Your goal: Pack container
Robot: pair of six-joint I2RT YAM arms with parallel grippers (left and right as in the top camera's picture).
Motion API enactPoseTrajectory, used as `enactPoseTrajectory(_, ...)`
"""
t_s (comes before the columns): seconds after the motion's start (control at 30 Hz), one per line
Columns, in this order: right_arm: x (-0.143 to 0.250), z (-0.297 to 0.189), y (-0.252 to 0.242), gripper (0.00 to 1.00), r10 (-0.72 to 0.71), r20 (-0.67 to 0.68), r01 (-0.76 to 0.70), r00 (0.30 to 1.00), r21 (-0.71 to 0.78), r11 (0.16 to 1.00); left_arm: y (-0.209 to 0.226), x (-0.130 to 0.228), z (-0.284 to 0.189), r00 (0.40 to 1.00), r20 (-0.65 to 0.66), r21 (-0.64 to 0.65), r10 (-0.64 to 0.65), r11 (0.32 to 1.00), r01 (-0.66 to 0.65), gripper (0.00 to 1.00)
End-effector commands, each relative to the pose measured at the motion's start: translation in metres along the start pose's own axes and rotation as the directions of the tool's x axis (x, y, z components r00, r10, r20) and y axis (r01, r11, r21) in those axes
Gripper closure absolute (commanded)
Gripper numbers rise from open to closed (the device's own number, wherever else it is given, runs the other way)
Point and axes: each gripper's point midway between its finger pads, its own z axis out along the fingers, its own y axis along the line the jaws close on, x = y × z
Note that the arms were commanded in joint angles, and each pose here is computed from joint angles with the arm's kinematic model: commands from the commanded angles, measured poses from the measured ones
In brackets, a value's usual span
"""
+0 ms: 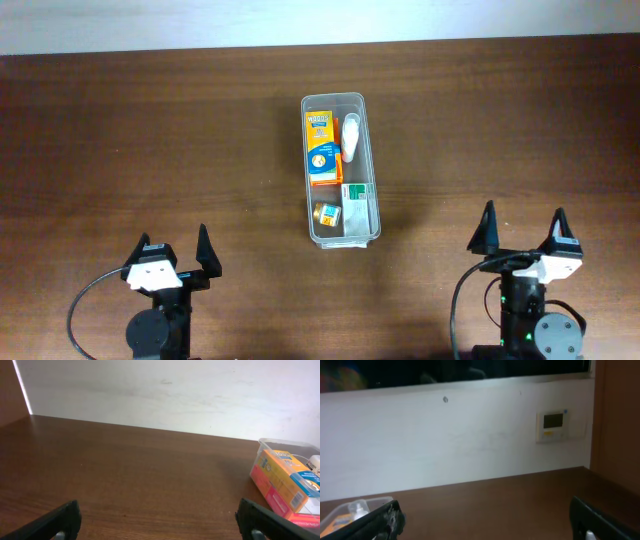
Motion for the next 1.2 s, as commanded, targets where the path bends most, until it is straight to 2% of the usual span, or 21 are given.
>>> enactPoseTrajectory(0.0,0.019,0.002,0.004,0.02,-0.012,-0.017,0.011,1.0,-0.025,1.0,0.0,0.002,0.0,1.0,0.002,-0.003,0.017,1.0,-0.017,0.0)
enactPoseTrajectory(0.27,0.052,0.006,0.002,0.02,-0.014,-0.044,0.013,0.999,-0.024,1.0,0.0,0.002,0.0,1.0,0.002,-0.003,0.017,1.0,-0.017,0.01)
enactPoseTrajectory(0.6,0.093,0.0,0.009,0.02,-0.03,-0.211,0.018,0.977,-0.059,0.998,0.0,0.002,0.0,1.0,0.002,-0.003,0.017,1.0,-0.017,0.01)
enactPoseTrajectory(1.17,0.093,0.001,0.009,0.02,-0.03,-0.21,0.017,0.977,-0.059,0.998,0.0,0.002,0.0,1.0,0.002,-0.003,0.017,1.0,-0.017,0.0)
